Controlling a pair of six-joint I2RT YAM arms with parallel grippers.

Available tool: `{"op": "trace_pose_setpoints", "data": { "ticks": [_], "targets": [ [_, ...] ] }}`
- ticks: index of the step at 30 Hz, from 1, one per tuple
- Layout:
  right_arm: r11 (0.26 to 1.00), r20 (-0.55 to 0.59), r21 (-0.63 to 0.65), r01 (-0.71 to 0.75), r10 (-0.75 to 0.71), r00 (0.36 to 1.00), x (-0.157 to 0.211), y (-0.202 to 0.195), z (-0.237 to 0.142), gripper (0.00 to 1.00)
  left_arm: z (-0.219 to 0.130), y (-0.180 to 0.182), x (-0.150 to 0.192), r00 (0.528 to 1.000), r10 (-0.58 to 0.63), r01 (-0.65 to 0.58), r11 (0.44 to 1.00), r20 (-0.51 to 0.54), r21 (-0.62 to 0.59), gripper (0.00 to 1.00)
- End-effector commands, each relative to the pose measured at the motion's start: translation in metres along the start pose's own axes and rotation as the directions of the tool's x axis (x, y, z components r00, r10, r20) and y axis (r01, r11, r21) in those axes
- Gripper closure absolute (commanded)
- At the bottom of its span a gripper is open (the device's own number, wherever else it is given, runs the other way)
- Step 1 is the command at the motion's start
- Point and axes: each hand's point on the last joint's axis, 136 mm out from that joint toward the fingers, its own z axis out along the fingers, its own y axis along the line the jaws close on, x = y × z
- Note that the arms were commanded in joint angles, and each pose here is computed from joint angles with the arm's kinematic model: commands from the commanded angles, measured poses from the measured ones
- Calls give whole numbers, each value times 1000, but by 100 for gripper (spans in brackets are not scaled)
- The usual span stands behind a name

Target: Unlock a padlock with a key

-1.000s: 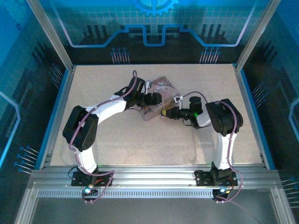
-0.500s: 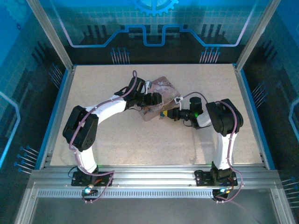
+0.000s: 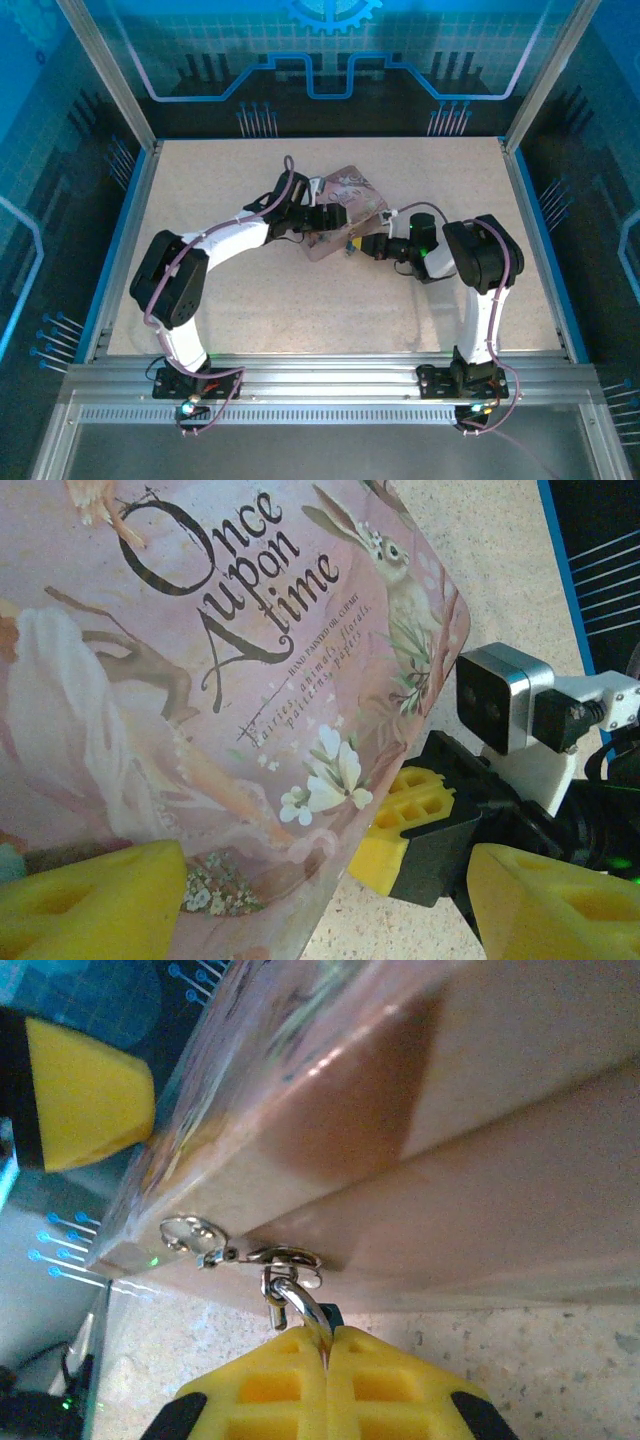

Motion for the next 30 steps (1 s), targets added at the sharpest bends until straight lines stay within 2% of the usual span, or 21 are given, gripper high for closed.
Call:
{"op": "trace_pose_setpoints", "data": {
  "ticks": [1, 8, 12, 20, 25, 30],
  "targets": [
    [998, 59, 28, -63, 61, 996, -14, 2, -8, 100, 1, 22, 36, 996, -17, 9, 996, -89, -84, 24],
    [965, 74, 124, -233, 225, 972, -18, -3, -15, 100, 0, 21, 50, 995, 3, -15, 994, -99, -111, 24],
    [944, 66, 173, -283, 275, 959, -20, -2, -16, 100, 4, 17, 57, 994, 14, -26, 994, -109, -107, 24],
    [906, 2, 329, -267, 282, 959, -18, -8, -19, 100, 8, 15, 66, 993, 15, -26, 996, -116, -88, 24],
    [874, -55, 422, -241, 291, 955, -3, -19, -12, 100, 10, 14, 68, 993, 14, -23, 997, -117, -77, 24],
    [863, -51, 447, -235, 287, 957, -1, -25, -9, 100, 9, 12, 68, 993, 19, -27, 997, -116, -71, 24]
  ]
}}
